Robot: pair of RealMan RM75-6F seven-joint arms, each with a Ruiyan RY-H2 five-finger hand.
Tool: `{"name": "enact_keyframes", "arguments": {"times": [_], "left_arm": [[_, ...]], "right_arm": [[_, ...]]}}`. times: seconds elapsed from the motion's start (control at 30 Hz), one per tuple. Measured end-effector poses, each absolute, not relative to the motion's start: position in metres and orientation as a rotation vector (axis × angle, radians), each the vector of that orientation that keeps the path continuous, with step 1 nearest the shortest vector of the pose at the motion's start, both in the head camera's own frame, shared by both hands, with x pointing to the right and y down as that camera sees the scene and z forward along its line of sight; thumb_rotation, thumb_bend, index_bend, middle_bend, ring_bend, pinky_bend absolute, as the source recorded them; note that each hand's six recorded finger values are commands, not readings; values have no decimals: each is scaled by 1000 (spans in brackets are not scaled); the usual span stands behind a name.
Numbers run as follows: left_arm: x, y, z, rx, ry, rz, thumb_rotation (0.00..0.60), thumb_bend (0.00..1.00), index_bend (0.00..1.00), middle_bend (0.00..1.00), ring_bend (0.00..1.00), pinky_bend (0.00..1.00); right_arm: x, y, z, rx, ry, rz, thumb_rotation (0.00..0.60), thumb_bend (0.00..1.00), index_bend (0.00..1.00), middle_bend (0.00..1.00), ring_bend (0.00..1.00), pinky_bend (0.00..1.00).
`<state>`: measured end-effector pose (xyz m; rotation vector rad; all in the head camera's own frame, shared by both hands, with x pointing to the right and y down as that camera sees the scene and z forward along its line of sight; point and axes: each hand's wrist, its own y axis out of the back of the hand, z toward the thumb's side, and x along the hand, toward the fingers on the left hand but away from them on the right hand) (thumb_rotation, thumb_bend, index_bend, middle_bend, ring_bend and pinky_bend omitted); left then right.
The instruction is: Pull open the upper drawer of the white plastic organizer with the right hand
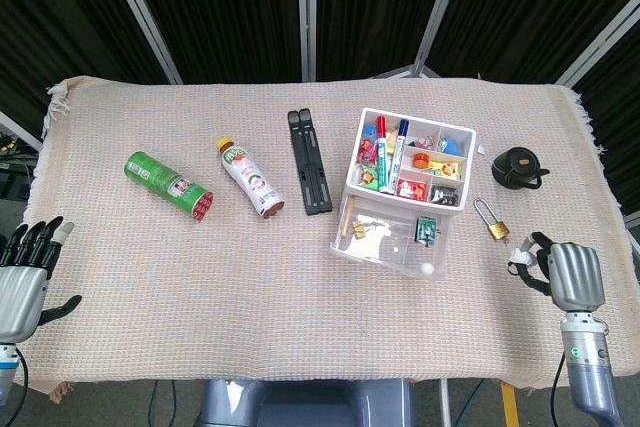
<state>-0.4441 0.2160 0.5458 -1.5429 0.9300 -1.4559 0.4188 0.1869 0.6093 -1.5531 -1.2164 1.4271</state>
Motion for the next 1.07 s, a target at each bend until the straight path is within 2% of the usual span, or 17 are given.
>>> {"name": "enact_keyframes", "arguments": {"times": [0.17,0.27,0.37,0.47,0.57,0.63,0.67,0.7,0.77,1.07], "left_arm": [[-443,217,548,-1540,921,-1458,600,18,0,0,0,0],[-443,217,548,-1539,922,-1458,600,18,0,0,0,0],[-443,217,547,-1537,924,-1455,600,18,0,0,0,0],[-444,217,547,-1534,924,-1457,600,18,0,0,0,0],[-445,217,547,-1532,927,-1455,600,18,0,0,0,0],[-445,216,547,-1529,931,-1453,600,19,0,0,0,0],[-445,216,547,-1527,932,-1453,600,19,0,0,0,0],[-446,216,547,-1526,935,-1452,600,19,0,0,0,0],[-447,216,547,-1523,940,-1451,600,19,0,0,0,0],[-451,214,551,-1506,951,-1460,600,17,0,0,0,0]], "right_arm": [[418,191,616,-1570,-1202,1444,600,176,395,890,911,671],[420,191,616,-1572,-1203,1454,600,154,318,814,853,662],[421,191,615,-1575,-1204,1456,600,151,285,711,784,642],[420,191,610,-1575,-1214,1438,600,147,258,544,662,561],[417,191,602,-1571,-1223,1402,600,132,152,267,392,345],[414,191,597,-1571,-1225,1375,600,103,44,63,122,162],[413,191,594,-1573,-1220,1356,600,92,22,27,63,107],[411,192,591,-1574,-1214,1342,600,78,4,2,15,47],[408,193,583,-1571,-1193,1312,600,61,0,0,0,0],[400,201,566,-1526,-1045,1280,600,34,0,0,0,0]]}}
